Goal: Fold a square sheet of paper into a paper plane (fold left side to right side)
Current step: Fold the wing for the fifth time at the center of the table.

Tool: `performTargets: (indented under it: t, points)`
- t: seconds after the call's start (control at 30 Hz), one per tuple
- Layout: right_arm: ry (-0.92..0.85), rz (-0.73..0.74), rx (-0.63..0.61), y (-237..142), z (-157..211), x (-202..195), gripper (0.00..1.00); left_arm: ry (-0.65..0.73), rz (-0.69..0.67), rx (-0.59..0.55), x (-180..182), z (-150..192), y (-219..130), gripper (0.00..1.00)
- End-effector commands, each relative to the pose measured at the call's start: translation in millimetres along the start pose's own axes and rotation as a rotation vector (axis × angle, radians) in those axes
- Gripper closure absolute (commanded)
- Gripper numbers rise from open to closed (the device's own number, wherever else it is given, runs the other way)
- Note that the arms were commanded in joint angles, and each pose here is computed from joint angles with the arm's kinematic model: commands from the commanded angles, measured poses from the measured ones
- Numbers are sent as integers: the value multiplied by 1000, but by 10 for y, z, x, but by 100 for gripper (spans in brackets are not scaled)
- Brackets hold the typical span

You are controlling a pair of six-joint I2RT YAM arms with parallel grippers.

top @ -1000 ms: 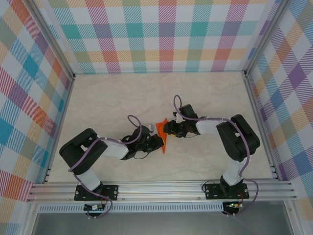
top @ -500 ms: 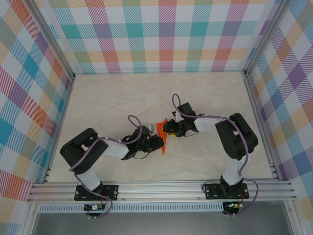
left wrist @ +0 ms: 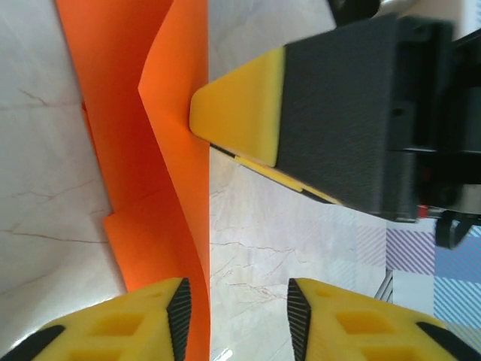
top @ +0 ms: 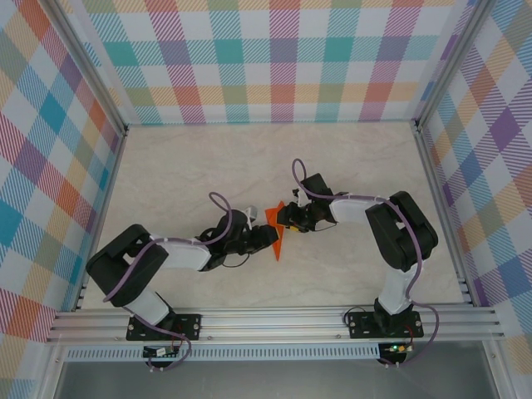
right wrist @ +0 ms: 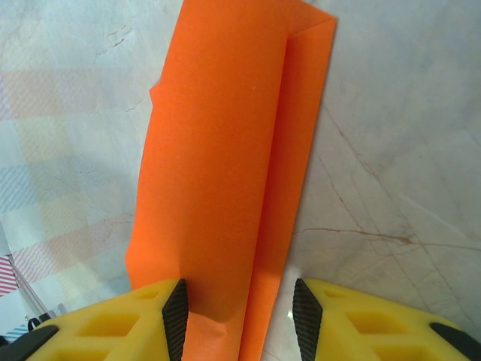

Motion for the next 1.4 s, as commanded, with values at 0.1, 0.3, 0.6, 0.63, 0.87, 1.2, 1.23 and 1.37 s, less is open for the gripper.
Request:
performTargets:
  t: [0.1, 0.3, 0.6, 0.63, 0.87, 1.2, 1.23, 1.37]
  points:
    - [18, 111, 67, 184, 216, -281, 55, -36, -56, -34, 137, -249, -266, 50]
    - [16, 113, 68, 179, 224, -289, 55, -65, -8, -11, 58, -470, -119, 52]
    - [16, 118, 73, 176, 226, -290, 55, -94, 20, 26, 54, -579, 197, 60]
    - [16, 118, 75, 174, 231, -288, 55, -99, 20, 27, 66, -583, 220, 60]
    - [13, 125, 81, 180, 236, -296, 55, -113, 1, 44, 112, -605, 331, 76]
    - [7, 119, 79, 163, 232, -275, 54, -81, -105, 42, 258, -647, 393, 100]
    - [7, 120, 79, 166, 233, -279, 54, -68, -116, 40, 264, -656, 391, 100]
    - [0, 100, 73, 154, 226, -241, 53, -30, -139, 37, 275, -684, 398, 100]
Point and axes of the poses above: each hand's point on the last joint's axis, 136 mm out from that joint toward the fingers, its own y axis out along the fingers, its own x axis along the line the jaws close on, z = x × y, the point moved 2 cm from there along -y, back along the fingers, and after that the axes turned 6 degrees about -y, right-handed, at the moved point
